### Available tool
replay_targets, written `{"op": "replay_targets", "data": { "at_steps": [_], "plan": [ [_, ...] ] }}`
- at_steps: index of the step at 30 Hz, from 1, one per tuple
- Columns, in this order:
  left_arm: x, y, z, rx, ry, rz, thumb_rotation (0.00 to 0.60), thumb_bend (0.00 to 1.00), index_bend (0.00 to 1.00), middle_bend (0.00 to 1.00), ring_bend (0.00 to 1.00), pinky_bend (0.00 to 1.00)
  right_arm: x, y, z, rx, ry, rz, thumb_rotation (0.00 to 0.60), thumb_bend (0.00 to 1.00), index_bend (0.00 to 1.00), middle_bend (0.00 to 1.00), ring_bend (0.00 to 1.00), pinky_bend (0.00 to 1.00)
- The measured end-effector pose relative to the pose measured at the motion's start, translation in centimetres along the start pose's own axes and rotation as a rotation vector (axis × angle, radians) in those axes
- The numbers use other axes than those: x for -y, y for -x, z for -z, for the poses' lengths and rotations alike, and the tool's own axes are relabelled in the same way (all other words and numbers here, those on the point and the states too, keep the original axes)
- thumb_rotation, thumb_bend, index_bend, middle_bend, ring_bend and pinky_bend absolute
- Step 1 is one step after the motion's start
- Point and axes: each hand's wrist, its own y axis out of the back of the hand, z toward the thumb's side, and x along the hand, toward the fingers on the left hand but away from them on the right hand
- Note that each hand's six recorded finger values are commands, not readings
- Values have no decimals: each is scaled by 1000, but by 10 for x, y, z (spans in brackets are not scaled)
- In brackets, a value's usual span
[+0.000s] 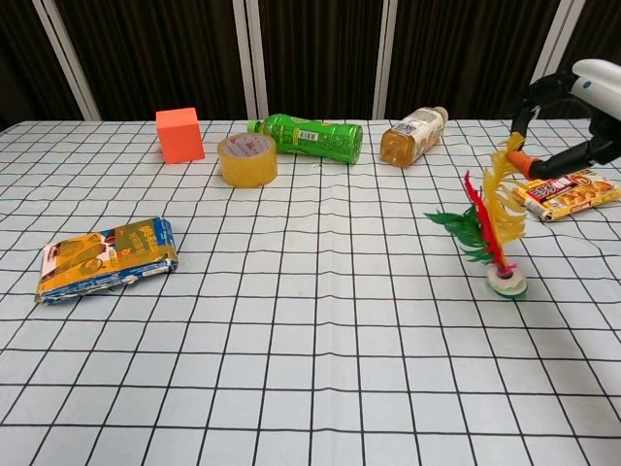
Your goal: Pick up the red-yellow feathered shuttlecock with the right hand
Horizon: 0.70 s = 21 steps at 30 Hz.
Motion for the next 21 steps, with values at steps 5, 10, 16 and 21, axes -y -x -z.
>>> {"op": "replay_targets", "data": {
  "at_steps": [5, 10, 16, 21],
  "plan": [
    [0, 0, 0, 0, 0, 1, 600, 0, 0, 0, 0, 0, -6, -2, 11, 24, -4, 14, 600, 559, 619, 254, 0, 0],
    [0, 0, 0, 2, 1, 0, 600, 0, 0, 0, 0, 0, -13, -9, 19, 40, -11, 21, 600, 560, 386, 238, 0, 0],
    [-1, 0, -1, 5, 4, -3, 600, 0, 0, 0, 0, 0, -21, -21, 25, 58, 12, 20, 600, 560, 96, 150, 0, 0],
    [-2, 1, -2, 13, 9, -5, 600, 0, 0, 0, 0, 0, -28, -34, 35, 91, 9, 20, 600, 560, 0, 38, 0, 0]
  ]
}}
